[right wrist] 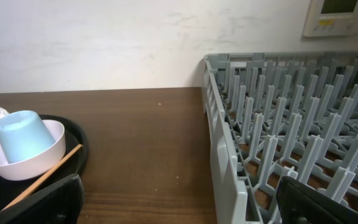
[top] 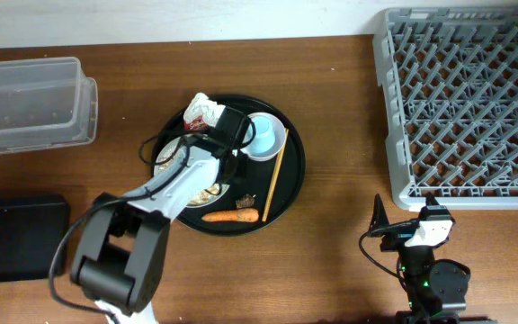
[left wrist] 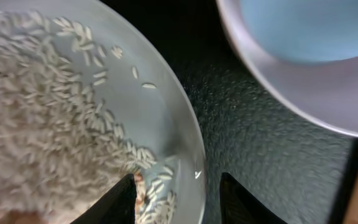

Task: Sort waste into correct bins and load items into the dishwasher rack
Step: 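Lift the plate and carry it left over the black bin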

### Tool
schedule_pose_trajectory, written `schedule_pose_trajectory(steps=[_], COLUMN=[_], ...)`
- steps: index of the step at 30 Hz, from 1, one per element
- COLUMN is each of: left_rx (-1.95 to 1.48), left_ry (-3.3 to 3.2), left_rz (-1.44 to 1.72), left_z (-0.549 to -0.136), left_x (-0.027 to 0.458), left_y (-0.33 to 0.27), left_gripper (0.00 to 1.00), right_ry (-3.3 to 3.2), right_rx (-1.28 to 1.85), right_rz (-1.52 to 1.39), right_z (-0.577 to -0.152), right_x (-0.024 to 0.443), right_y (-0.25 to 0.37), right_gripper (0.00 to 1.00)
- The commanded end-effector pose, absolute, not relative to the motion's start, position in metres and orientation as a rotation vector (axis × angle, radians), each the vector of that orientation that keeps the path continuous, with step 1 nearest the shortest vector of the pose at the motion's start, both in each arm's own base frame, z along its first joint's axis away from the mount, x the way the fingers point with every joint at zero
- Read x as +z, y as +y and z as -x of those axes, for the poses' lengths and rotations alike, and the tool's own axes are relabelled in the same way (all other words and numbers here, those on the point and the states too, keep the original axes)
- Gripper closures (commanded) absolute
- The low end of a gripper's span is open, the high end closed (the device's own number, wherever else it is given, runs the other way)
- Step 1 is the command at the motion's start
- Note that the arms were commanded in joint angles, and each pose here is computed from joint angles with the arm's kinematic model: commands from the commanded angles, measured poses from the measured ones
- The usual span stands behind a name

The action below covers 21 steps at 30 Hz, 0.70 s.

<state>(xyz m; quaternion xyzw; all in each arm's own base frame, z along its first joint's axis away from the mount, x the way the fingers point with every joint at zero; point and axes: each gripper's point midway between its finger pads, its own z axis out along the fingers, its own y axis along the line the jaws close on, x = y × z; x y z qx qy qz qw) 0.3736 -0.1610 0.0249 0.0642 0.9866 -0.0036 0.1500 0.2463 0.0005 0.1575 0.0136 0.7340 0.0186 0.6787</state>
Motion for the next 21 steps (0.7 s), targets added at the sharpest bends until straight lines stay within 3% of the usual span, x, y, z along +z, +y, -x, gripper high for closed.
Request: schedule_pose_trajectory(steps=[1, 3, 13, 16, 18, 21], left_rx=[0.022, 0.010, 0.047, 0.067, 0.088, 0.094], left_ry=[2.854, 2.874, 2.846, 2.852, 2.855, 2.865], left_rz=[-0.205, -0.211, -0.230, -0.229, -0.230, -0.235], left_z=[-0.375, -0.373, -0.381, -0.380, -0.379, -0.379], left_x=[0.003, -0.006, -0.012, -0.012, -0.012, -0.007], left_y=[-0.160, -0.162, -0.160, -0.157, -0.154, -0.154], left_gripper=[0.57, 0.62, 0.68, 0.81, 0.96, 1.00], right_ry=[1.651, 1.651, 1.651, 1.651, 1.651, 1.651], right_rx=[0.024, 0.024, 0.024, 0.024, 0.024, 0.024], right_rz=[-0.038, -0.038, -0.038, -0.038, -0.038, -0.038], right_z=[-0.246, -0.246, -0.246, -0.246, -0.246, -0.246], right_x=[0.155, 0.155, 0.155, 0.155, 0.155, 0.155], right_y=[-0.003, -0.003, -0.003, -0.003, -0.003, -0.003], right_gripper=[0.02, 0.02, 0.02, 0.01, 0.02, 0.02])
